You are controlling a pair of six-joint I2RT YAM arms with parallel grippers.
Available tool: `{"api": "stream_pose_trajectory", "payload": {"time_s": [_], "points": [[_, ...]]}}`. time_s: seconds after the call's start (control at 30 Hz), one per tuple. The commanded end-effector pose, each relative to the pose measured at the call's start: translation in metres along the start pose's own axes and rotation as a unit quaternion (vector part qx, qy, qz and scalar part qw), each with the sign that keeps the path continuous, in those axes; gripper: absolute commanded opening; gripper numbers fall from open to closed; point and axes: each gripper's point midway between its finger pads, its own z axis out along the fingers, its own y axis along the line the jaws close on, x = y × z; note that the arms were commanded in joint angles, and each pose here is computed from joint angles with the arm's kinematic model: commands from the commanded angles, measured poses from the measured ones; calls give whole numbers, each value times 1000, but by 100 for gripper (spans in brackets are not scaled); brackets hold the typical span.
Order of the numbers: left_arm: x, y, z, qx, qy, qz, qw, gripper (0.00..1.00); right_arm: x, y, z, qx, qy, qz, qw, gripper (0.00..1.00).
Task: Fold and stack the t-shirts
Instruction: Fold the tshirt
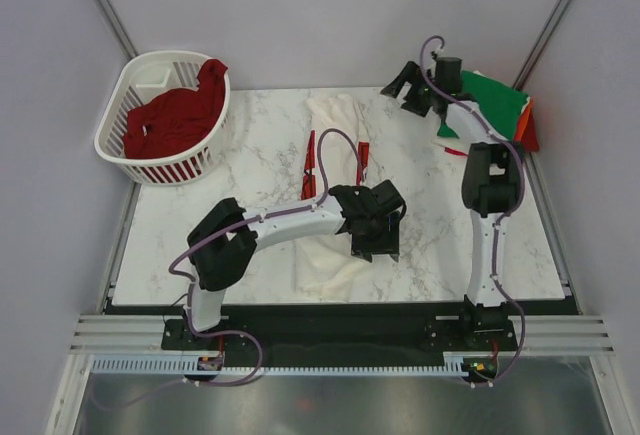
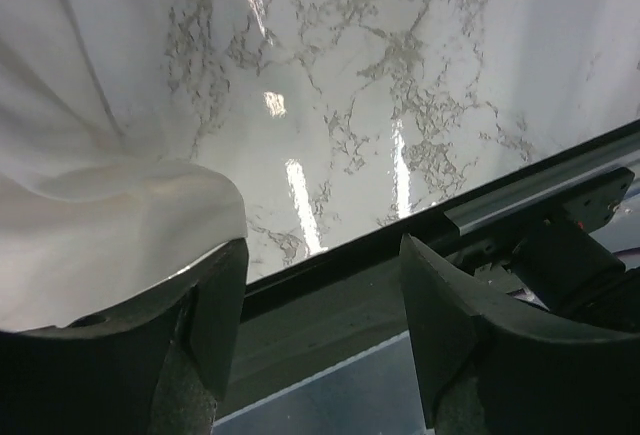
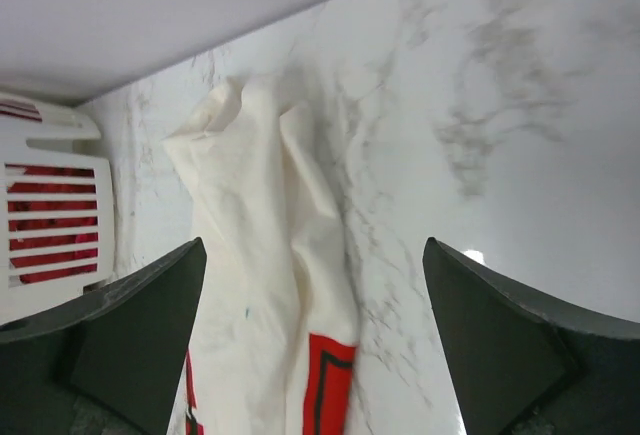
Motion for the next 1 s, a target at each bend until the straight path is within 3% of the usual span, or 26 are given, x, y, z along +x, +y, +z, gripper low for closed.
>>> {"api": "stream_pose_trajectory", "payload": {"time_s": [0.0, 0.07, 0.17, 0.2, 0.3, 0.33, 0.5, 0.53, 0.63, 0.8, 0.97], "points": [[2, -17, -23, 31, -3, 9, 999, 70, -108, 3, -109, 26, -129, -23, 991, 98], [0, -19, -41, 42, -15, 13, 999, 71, -117, 2, -144, 48, -142, -23, 988, 98], [-7, -11, -72, 31, -51, 26, 998, 68, -88, -7, -169, 89, -111, -5, 990, 98], [-12, -9, -83, 24, -69, 31, 997, 66, -56, -23, -167, 103, -77, 16, 992, 98], [-26, 25, -116, -40, -131, 52, 989, 60, -11, -15, -187, 99, -46, 28, 994, 98], [-34, 37, -121, -66, -155, 65, 984, 57, 25, -13, -191, 104, -20, 24, 994, 98], [-22, 67, -102, -117, -135, 98, 979, 52, 131, -15, -208, 118, 58, 14, 991, 98], [-18, 70, -96, -124, -127, 102, 979, 52, 135, -6, -216, 107, 51, 5, 993, 98], [-9, 76, -77, -161, -129, 137, 969, 64, 147, -12, -234, 123, 47, -9, 991, 98], [12, 71, -45, -181, -106, 178, 961, 66, 134, -21, -257, 172, 28, -45, 984, 98], [22, 74, -27, -203, -93, 198, 954, 66, 137, -15, -267, 167, 28, -47, 985, 98]]}}
